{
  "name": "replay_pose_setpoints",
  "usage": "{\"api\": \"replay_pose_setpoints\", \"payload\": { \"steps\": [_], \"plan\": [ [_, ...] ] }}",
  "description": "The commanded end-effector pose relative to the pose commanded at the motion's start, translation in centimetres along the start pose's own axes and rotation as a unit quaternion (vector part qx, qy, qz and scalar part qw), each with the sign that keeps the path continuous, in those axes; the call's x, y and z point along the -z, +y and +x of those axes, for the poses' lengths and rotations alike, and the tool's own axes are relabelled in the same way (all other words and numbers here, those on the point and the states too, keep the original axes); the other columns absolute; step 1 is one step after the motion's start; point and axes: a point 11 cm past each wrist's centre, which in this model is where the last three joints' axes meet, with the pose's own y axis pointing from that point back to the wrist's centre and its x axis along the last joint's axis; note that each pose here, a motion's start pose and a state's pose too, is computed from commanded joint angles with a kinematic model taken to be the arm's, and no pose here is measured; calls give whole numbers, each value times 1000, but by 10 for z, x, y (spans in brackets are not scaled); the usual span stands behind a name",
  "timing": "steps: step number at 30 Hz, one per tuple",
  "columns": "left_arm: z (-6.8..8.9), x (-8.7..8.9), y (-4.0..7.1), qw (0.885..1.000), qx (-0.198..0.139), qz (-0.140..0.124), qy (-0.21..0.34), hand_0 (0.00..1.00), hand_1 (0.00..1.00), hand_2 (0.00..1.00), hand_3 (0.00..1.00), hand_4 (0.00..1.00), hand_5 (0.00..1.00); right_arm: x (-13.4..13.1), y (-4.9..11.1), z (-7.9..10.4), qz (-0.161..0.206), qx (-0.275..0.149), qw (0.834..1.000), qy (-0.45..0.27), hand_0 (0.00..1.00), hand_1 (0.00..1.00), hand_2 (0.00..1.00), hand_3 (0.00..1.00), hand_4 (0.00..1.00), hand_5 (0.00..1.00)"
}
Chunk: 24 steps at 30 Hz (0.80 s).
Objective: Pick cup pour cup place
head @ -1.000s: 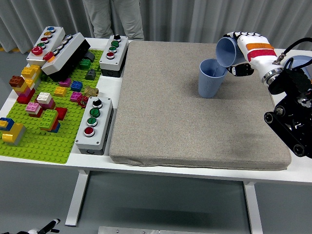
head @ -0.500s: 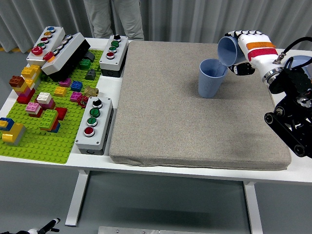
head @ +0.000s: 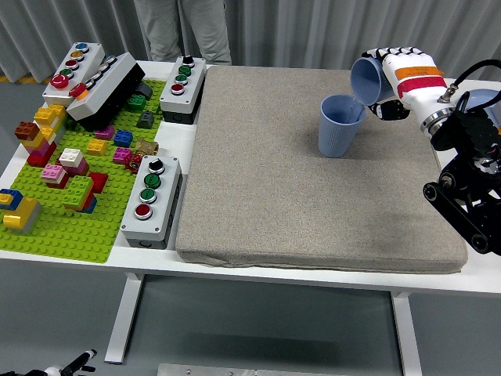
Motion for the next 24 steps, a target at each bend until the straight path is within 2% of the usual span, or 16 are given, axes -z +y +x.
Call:
{"api": "replay_pose_setpoints", "payload": {
  "steps": [24],
  "plan": [
    [-1, 3, 0, 1000, 1, 3, 0, 828, 827, 882, 816, 646, 998, 1, 2, -6, -8, 5, 1000, 5, 861, 724, 578, 652, 737, 71]
  ]
}}
